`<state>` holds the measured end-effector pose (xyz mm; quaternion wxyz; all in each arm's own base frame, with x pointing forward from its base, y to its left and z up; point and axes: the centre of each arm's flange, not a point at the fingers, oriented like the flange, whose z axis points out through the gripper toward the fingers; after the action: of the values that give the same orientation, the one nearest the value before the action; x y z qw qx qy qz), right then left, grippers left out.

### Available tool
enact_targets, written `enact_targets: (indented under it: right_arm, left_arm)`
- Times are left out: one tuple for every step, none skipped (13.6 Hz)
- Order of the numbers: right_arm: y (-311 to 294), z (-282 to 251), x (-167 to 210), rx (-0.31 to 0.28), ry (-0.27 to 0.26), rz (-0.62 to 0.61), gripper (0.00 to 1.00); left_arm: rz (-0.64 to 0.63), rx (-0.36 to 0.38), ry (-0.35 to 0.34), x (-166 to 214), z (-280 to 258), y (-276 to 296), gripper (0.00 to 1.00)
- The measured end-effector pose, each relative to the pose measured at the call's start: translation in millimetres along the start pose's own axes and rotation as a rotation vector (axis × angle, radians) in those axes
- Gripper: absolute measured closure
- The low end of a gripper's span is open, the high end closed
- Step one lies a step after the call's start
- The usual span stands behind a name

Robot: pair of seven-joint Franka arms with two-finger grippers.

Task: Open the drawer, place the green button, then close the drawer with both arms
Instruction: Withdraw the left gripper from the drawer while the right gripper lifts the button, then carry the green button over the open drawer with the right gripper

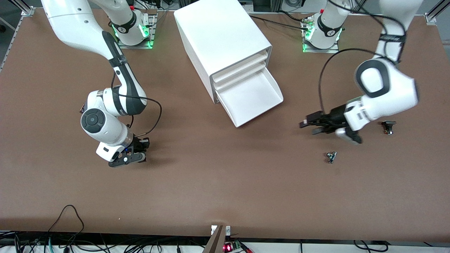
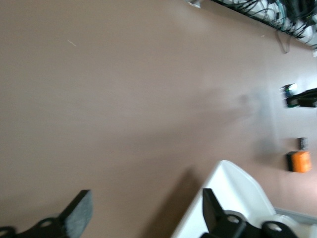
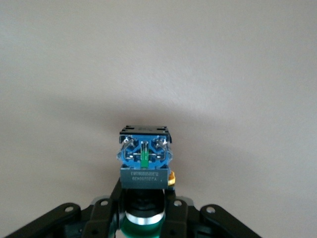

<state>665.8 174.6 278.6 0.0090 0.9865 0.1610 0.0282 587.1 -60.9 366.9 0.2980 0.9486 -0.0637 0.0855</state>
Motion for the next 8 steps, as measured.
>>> enact_targets:
  right_arm:
    - [-13.3, -15.3, 6.3, -0.002, 0.002, -0.031, 0.67]
    - [-31.7, -30.5, 12.8, 0.008, 0.006, -0.062, 0.67]
    - [-53.9, -44.6, 17.8, 0.023, 0.004, -0.095, 0.67]
    - [-78.7, -58.2, 21.4, 0.040, 0.003, -0.135, 0.67]
    - [-106.1, -72.4, 23.7, 0.058, 0.005, -0.188, 0.67]
    - [-133.2, -87.1, 24.5, 0.077, 0.008, -0.250, 0.67]
    - [-157.8, -100.8, 23.6, 0.093, 0.007, -0.319, 0.67]
    - [-179.7, -113.6, 21.9, 0.107, 0.007, -0.391, 0.67]
  left_arm:
    - [0.063, 0.078, -0.009, 1.6, -26.1, 3.1, 0.00]
    - [0.103, 0.155, -0.030, 1.8, -49.5, 11.6, 0.00]
    - [0.122, 0.230, -0.064, 2.1, -72.1, 24.4, 0.00]
    - [0.127, 0.307, -0.103, 3.3, -95.7, 39.3, 0.00]
    - [0.110, 0.387, -0.142, 5.0, -121.4, 53.9, 0.00]
    - [0.077, 0.457, -0.170, 6.0, -146.1, 66.9, 0.00]
    - [0.041, 0.517, -0.191, 6.1, -166.1, 76.7, 0.00]
    - [0.005, 0.571, -0.202, 6.1, -181.2, 82.9, 0.00]
